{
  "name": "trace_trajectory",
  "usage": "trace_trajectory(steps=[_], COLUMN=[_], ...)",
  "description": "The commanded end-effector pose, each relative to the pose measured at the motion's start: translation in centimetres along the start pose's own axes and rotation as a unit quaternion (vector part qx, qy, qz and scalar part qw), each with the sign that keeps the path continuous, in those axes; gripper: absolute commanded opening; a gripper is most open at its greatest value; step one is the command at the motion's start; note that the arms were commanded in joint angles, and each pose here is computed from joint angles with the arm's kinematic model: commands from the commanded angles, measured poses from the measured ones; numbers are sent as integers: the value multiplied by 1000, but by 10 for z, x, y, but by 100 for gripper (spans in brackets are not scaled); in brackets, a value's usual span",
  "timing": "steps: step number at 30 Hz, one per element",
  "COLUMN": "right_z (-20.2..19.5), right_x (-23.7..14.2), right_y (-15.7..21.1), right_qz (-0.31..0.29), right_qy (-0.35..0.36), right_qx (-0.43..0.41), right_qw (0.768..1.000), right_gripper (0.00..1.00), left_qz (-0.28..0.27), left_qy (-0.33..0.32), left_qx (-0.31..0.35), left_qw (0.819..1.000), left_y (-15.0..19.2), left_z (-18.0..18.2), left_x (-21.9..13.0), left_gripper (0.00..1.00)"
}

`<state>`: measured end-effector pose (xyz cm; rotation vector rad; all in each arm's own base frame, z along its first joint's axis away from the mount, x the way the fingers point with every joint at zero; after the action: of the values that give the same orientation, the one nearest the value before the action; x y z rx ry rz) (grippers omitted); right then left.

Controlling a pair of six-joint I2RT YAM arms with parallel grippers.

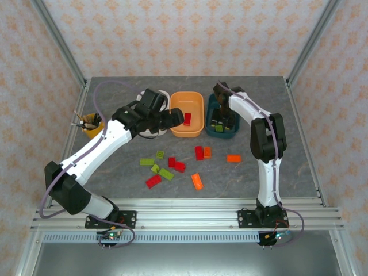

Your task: Sort the legos into containers by color

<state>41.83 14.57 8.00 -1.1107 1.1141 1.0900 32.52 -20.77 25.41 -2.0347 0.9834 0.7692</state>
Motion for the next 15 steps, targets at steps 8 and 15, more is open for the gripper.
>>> trace_trajectory(steps=[8, 15], right_z=[4, 24], right_x=[-124, -170], right_y=[12, 71], right_qz=[-112, -143], right_qy=[-34, -97], right_qx=[-17, -63], right_qw=[993, 983], right_gripper=[57, 58], left_qz=[11, 23], left_qy=[-50, -83], left_qx=[10, -8], left_qw=[999, 996], left_y=[22, 43], left_z=[40, 71], left_x=[-20, -30], left_gripper=[81, 80])
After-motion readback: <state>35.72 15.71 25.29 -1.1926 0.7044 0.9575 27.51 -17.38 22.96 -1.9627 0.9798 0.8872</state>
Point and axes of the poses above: each hand's point on the last joint's axis, 136 mm out from that joint toward the fingers, its own x axis out along the fingers, its own z axis along the line the jaws close on, y = z × x, the point moved 2 cm from there along -x, back along the fingers, and after that the axes turned 6 degrees about -x, right-handed, at the moved point
